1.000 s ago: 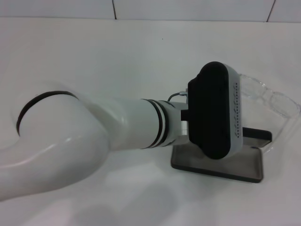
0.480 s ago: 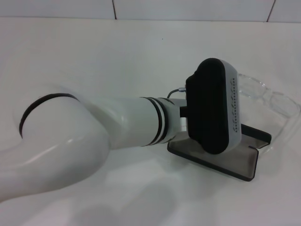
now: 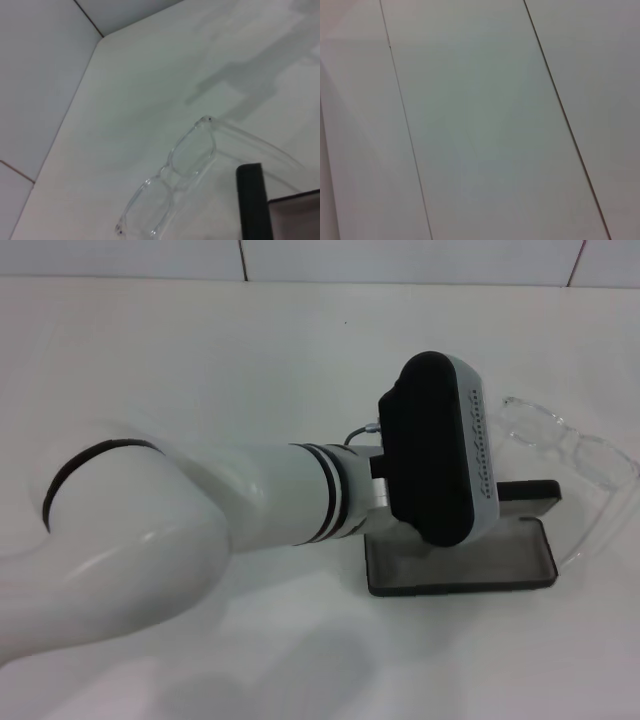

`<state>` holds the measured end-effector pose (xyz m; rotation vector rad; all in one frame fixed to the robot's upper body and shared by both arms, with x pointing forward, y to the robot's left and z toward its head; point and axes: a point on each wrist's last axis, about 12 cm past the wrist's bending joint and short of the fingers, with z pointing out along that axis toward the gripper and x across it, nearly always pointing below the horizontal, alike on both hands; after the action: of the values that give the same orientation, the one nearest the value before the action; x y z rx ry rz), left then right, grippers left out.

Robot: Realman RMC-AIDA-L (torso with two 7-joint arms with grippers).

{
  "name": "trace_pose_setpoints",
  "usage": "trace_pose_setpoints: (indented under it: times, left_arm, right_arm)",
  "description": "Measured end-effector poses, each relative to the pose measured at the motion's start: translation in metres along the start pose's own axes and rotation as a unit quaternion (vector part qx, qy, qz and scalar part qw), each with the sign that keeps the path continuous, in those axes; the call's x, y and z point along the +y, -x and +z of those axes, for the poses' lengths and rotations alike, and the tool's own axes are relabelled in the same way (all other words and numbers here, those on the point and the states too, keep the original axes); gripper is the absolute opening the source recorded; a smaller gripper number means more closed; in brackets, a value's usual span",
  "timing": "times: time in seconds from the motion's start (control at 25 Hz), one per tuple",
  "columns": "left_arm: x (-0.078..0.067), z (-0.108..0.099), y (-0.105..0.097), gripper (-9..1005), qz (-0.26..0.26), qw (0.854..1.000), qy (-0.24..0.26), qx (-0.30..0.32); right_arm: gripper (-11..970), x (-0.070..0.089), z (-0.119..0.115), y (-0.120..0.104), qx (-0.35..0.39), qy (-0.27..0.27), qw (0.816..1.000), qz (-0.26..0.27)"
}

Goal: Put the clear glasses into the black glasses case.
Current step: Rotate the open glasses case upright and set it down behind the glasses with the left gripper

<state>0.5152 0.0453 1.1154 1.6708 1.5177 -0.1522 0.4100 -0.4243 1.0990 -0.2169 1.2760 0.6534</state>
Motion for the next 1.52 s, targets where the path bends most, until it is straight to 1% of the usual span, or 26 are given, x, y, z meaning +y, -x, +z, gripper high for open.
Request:
trace_pose_setpoints:
  times: [0.36, 0.72, 1.08, 1.52]
  left_arm:
    - [-0.004, 0.003, -0.007, 469, -0.003, 1.000, -0.006, 0.010]
    - [-0.011, 0.005, -0.005, 468, 0.007, 1.000, -0.015, 0.008]
    - [-0.012, 0.004, -0.003, 467, 0.011, 0.999, -0.029, 0.013]
    - [-0.011, -0.003, 0.007, 467, 0.018, 0.999, -0.036, 0.005]
  right_arm:
    - [796, 0.000, 0.000, 0.000, 0.000, 0.000, 1.000, 0.000]
    - [796, 0.000, 0.000, 0.000, 0.000, 0.000, 1.000, 0.001]
    - [796, 0.001, 0.000, 0.000, 0.000, 0.001, 1.000, 0.001]
    - [795, 0.001, 0.000, 0.000, -0.003, 0.004, 1.000, 0.002]
